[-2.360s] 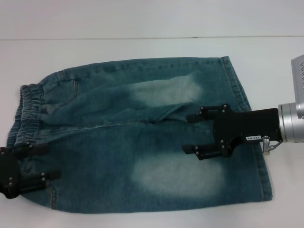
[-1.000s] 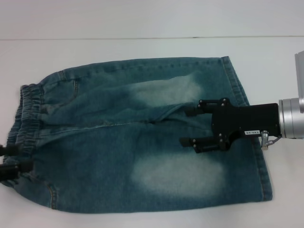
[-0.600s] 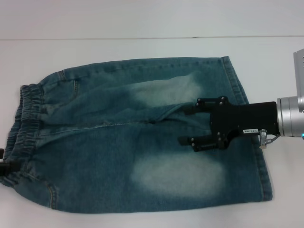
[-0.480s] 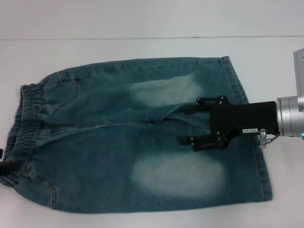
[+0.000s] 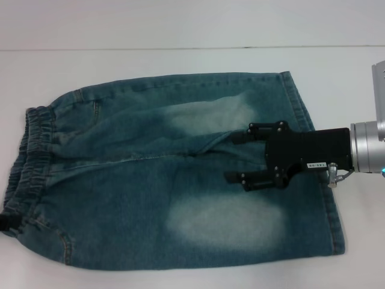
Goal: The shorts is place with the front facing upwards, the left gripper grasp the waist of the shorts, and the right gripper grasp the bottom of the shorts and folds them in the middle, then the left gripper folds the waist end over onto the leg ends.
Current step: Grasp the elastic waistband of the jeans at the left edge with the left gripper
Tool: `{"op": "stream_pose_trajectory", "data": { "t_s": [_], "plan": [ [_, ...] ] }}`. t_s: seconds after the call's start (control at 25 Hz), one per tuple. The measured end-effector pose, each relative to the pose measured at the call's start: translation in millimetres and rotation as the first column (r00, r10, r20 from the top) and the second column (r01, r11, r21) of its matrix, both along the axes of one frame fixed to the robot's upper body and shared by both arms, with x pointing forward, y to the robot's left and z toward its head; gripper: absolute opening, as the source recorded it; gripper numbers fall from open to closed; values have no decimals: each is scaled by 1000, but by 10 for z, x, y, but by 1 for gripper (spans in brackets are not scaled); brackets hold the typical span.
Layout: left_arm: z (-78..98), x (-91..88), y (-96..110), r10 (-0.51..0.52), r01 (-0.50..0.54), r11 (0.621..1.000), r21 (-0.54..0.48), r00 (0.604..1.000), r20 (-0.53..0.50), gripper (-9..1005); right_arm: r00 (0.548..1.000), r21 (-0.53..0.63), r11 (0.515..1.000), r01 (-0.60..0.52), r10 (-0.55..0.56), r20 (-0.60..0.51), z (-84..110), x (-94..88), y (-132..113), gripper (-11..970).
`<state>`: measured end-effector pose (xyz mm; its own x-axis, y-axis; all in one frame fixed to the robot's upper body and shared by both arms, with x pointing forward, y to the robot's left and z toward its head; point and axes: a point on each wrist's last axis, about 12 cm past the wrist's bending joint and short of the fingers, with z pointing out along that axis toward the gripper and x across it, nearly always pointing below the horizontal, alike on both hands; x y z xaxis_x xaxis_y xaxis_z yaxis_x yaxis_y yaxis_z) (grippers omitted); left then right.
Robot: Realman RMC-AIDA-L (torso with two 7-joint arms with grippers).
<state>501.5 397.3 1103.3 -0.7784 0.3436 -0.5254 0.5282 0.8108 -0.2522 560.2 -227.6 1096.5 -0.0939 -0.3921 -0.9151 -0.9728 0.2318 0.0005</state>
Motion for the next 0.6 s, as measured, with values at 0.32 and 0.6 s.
{"op": "stream_pose_trajectory", "data": {
  "t_s": [0.32, 0.6],
  "plan": [
    [-14, -45, 54, 13, -13, 1000, 9, 1000, -27, 747, 1000, 0, 1000, 2, -2, -1, -7, -8, -7, 821],
    [-32, -53, 37, -7, 7, 1000, -1, 998, -62, 735, 1000, 0, 1000, 2, -2, -1, -9, -8, -9, 821]
  ]
}}
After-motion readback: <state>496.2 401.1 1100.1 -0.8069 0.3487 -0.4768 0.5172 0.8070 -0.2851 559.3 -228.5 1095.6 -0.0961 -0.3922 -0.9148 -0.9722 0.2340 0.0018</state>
